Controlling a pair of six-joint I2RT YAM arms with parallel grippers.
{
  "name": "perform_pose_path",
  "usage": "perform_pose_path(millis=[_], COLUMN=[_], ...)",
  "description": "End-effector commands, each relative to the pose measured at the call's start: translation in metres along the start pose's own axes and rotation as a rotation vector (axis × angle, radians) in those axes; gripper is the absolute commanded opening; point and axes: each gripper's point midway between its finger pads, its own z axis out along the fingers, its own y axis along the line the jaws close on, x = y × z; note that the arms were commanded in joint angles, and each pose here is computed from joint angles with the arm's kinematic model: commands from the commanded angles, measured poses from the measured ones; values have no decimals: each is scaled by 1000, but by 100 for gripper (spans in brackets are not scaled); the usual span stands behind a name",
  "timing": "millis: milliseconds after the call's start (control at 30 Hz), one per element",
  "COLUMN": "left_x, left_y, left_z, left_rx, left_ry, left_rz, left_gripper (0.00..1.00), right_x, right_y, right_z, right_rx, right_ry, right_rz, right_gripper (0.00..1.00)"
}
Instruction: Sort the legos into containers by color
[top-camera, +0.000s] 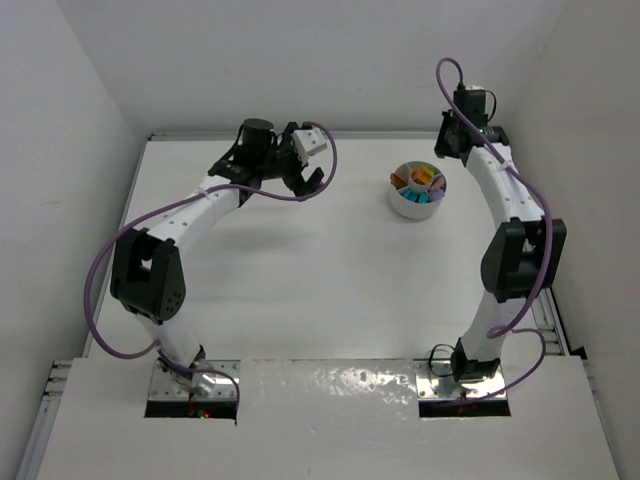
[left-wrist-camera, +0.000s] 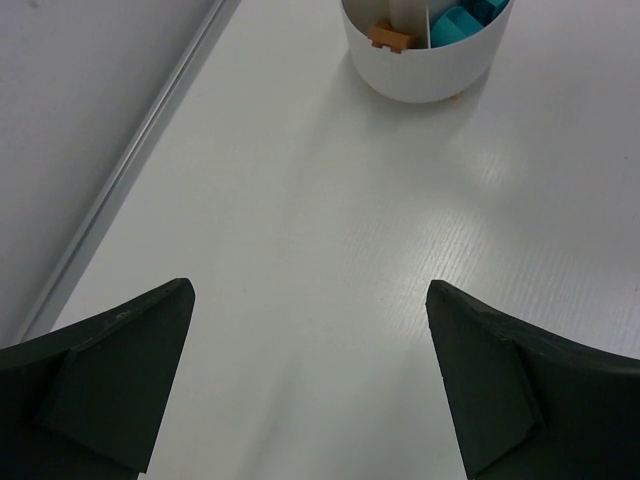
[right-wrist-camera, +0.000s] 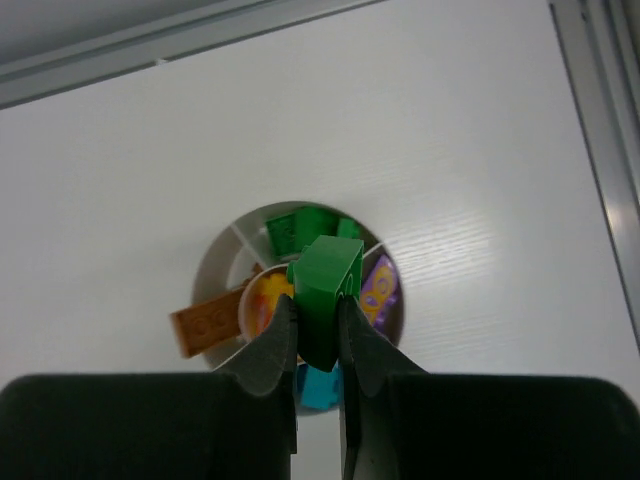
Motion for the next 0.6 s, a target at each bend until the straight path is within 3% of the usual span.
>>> perform_pose_path(millis=[0, 333, 567], left_x=[-30, -30, -29], left_y=[8, 11, 15], left_z=[-14, -16, -14], left_rx=[-58, -72, -83], left_ry=[-69, -55, -52], left_rz=[26, 32, 43], left_gripper=[100, 100, 100], right_x=[-6, -11, 15], right_y=[-19, 0, 4], right_z=[20, 59, 68], right_rx=[99, 0, -30], right_ry=[-23, -1, 71], right_rz=[29, 98, 126], right_gripper=[0, 0, 0])
